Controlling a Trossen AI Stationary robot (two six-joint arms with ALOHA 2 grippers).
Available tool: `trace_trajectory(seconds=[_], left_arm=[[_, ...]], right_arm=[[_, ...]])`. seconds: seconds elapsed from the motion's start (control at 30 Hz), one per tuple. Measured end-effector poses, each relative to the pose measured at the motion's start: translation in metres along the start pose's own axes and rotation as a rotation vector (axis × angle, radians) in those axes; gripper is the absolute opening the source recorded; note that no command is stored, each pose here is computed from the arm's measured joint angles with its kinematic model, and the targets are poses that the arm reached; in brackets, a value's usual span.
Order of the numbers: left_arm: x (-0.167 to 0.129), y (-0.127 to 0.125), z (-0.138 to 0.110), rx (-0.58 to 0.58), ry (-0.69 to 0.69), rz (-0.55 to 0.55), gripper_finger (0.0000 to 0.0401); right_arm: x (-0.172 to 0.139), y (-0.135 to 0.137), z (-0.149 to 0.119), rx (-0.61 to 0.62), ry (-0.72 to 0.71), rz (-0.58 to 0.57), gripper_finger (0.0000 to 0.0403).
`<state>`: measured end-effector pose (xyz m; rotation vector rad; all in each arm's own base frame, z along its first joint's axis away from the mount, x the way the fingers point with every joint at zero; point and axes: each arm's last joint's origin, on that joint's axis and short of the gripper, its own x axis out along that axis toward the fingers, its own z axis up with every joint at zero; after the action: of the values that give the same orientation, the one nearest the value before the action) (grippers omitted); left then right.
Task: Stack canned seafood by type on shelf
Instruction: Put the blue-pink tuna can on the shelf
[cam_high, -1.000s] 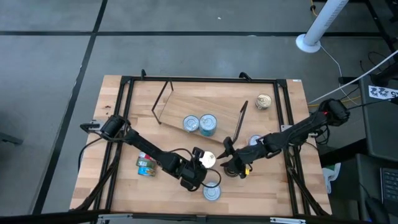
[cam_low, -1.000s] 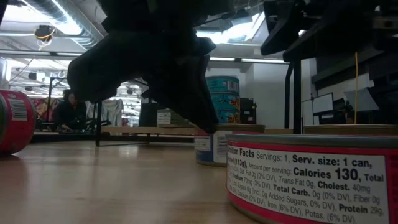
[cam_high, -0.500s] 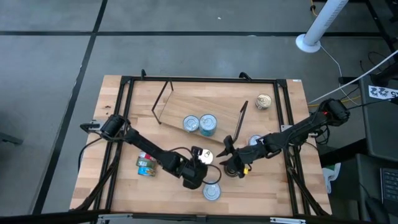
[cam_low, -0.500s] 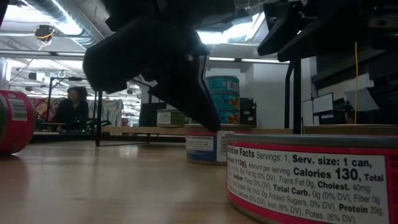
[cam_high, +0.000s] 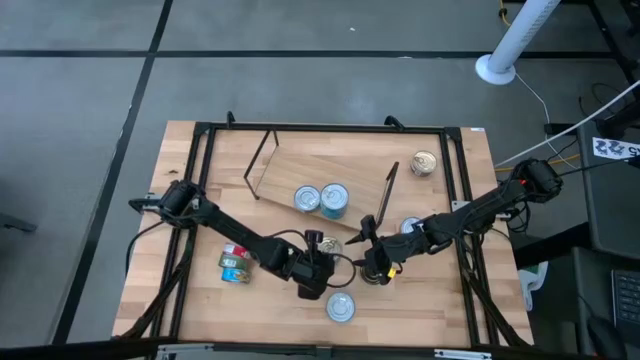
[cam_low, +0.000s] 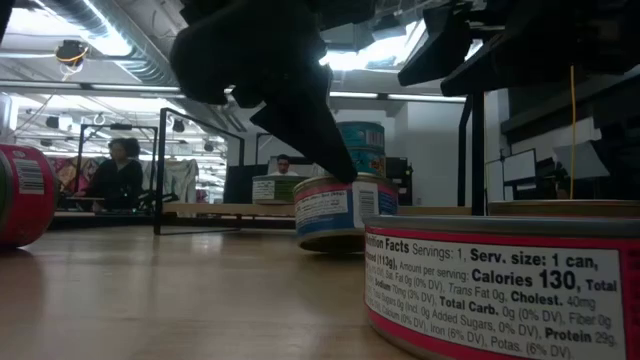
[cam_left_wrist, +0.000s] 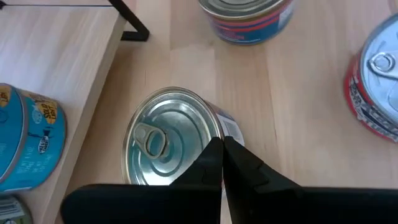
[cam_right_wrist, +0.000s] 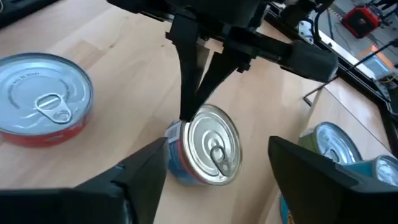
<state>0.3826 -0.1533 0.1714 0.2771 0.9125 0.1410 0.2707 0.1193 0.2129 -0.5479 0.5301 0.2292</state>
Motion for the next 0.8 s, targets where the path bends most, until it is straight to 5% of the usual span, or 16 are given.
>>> trace_trajectory(seconds=[0.57,0.8], left_arm=[[0.000,0.016,0.007,-0.181,-0.016,0.018,0.0000],[0.002,0.021,0.009,-0.255,-0.022,0.021,0.0000]], right_arm=[[0.042,0.023,-0.027,-0.114,0.142,0.054,0.0289],[0.048,0.024,-0.027,-0.137,0.137,-0.010,0.0289]])
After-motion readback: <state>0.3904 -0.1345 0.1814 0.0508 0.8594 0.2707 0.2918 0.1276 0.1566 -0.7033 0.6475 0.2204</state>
